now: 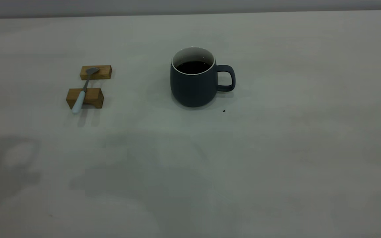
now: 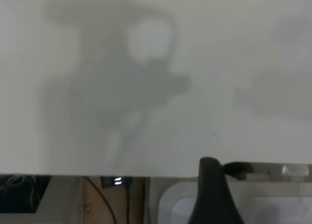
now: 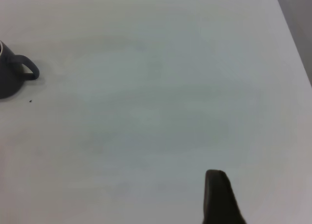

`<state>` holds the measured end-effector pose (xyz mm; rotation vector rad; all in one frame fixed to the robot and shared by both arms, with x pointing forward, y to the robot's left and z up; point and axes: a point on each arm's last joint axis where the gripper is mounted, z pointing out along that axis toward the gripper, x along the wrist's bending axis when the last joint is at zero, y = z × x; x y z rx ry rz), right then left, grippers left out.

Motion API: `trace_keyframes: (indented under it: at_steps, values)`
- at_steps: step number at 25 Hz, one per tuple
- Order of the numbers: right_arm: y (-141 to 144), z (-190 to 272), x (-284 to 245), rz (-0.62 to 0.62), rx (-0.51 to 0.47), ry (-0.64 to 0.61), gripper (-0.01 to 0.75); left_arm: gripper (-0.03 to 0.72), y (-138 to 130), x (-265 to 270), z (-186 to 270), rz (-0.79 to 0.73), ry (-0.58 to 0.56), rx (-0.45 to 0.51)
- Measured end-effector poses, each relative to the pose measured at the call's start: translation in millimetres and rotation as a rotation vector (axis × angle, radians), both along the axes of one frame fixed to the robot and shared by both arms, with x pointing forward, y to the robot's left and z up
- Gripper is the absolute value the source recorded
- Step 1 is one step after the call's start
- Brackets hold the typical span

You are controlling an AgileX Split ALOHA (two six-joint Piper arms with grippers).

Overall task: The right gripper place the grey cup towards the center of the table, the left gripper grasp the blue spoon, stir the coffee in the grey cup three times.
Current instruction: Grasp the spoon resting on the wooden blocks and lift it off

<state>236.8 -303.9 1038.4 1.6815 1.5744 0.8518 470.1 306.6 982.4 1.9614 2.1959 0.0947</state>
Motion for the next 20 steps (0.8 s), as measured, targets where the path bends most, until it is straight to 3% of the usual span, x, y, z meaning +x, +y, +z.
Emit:
trace_keyframes:
  at_steps: [7, 13, 20]
  values:
    - [0, 0, 0, 0.000, 0.000, 0.000, 0.489, 0.598, -5, 62, -35, -0.088, 0.062, 0.000]
    - [0, 0, 0, 0.000, 0.000, 0.000, 0.489, 0.599, -42, 106, -78, -0.175, 0.121, -0.003]
    - [0, 0, 0, 0.000, 0.000, 0.000, 0.489, 0.595, -67, 129, -120, -0.144, 0.173, 0.040]
